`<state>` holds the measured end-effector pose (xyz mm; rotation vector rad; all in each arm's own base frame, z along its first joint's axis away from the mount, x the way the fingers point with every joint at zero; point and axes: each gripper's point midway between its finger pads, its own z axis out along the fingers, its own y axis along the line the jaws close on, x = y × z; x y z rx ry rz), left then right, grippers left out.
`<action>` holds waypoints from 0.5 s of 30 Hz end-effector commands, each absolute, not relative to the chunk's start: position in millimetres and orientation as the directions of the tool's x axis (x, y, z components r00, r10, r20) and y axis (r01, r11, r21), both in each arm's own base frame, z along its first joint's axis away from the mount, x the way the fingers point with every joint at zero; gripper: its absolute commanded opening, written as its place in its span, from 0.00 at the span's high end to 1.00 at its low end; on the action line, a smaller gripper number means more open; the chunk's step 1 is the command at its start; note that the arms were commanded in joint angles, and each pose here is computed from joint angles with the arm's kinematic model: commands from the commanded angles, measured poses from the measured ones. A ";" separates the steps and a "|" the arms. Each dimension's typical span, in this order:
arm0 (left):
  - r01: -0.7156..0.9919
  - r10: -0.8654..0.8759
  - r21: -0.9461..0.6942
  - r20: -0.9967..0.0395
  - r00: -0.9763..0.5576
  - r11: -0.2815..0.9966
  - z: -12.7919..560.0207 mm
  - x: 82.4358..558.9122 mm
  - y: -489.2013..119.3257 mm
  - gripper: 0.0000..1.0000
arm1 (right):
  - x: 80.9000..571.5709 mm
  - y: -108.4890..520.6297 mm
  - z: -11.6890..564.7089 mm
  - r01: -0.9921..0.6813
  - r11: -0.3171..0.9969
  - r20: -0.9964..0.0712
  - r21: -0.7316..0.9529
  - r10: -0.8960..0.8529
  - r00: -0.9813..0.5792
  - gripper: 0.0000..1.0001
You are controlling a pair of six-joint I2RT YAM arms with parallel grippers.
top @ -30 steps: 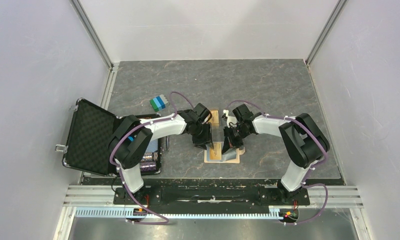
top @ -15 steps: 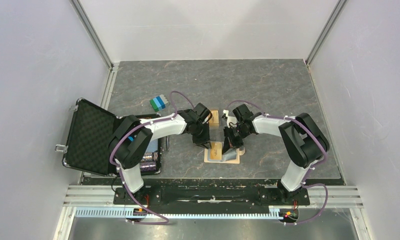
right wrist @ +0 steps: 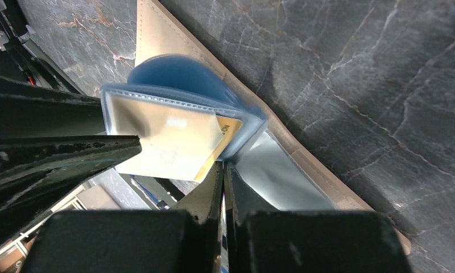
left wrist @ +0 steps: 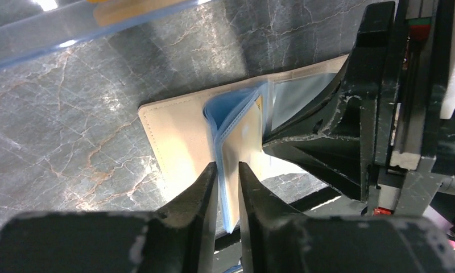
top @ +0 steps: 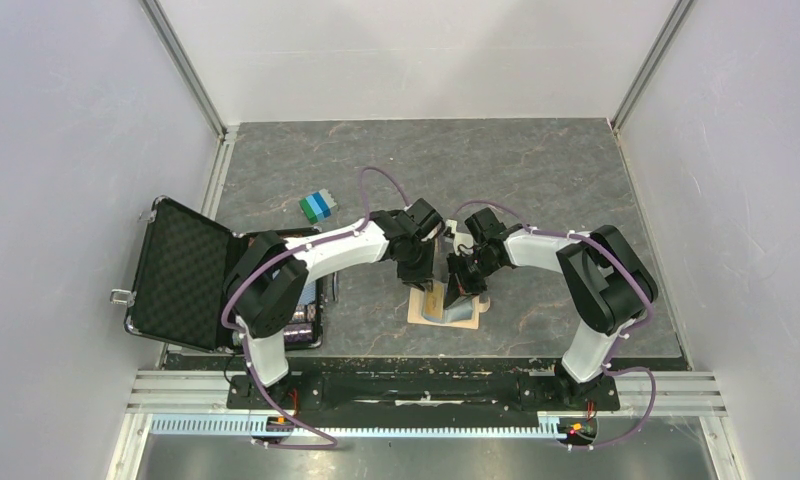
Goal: Put the credit cards into the card holder
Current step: Insert the credit card into the card holder.
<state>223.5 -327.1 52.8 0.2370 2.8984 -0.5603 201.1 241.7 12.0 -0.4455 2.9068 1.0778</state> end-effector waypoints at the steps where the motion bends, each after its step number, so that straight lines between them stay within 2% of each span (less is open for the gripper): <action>1: 0.250 0.187 -0.304 -0.222 -0.957 0.919 51.1 224.4 -330.1 0.79 | 204.0 238.3 5.8 -0.290 0.739 -0.114 0.608 -0.280 -0.953 1.00; 3: 0.251 0.195 -0.272 -0.217 -0.956 0.929 48.4 223.4 -327.1 0.83 | 204.1 238.8 6.3 -0.290 0.737 -0.114 0.610 -0.280 -0.953 1.00; 4: 0.254 0.201 -0.248 -0.220 -0.954 0.935 48.2 224.5 -324.1 0.80 | 204.0 238.8 6.3 -0.289 0.737 -0.114 0.610 -0.280 -0.953 1.00; 7: 0.255 0.215 -0.170 -0.220 -0.951 0.952 47.3 226.3 -310.1 0.51 | 203.3 239.0 6.5 -0.289 0.736 -0.112 0.612 -0.281 -0.953 1.00; 8: 0.249 0.214 -0.138 -0.228 -0.950 0.959 48.4 228.6 -303.8 0.43 | 203.7 238.9 6.5 -0.290 0.736 -0.113 0.612 -0.281 -0.953 1.00; 9: 0.246 0.214 -0.118 -0.235 -0.948 0.962 49.6 230.1 -300.1 0.40 | 203.5 239.0 6.5 -0.292 0.735 -0.114 0.612 -0.283 -0.952 1.00; 12: 0.249 0.215 -0.117 -0.248 -0.945 0.961 54.3 230.6 -298.5 0.41 | 203.1 238.6 5.9 -0.291 0.735 -0.111 0.612 -0.285 -0.952 1.00; 15: 0.262 0.214 -0.186 -0.246 -0.945 0.947 54.3 227.7 -311.2 0.51 | 202.6 238.7 5.6 -0.291 0.734 -0.109 0.614 -0.286 -0.952 1.00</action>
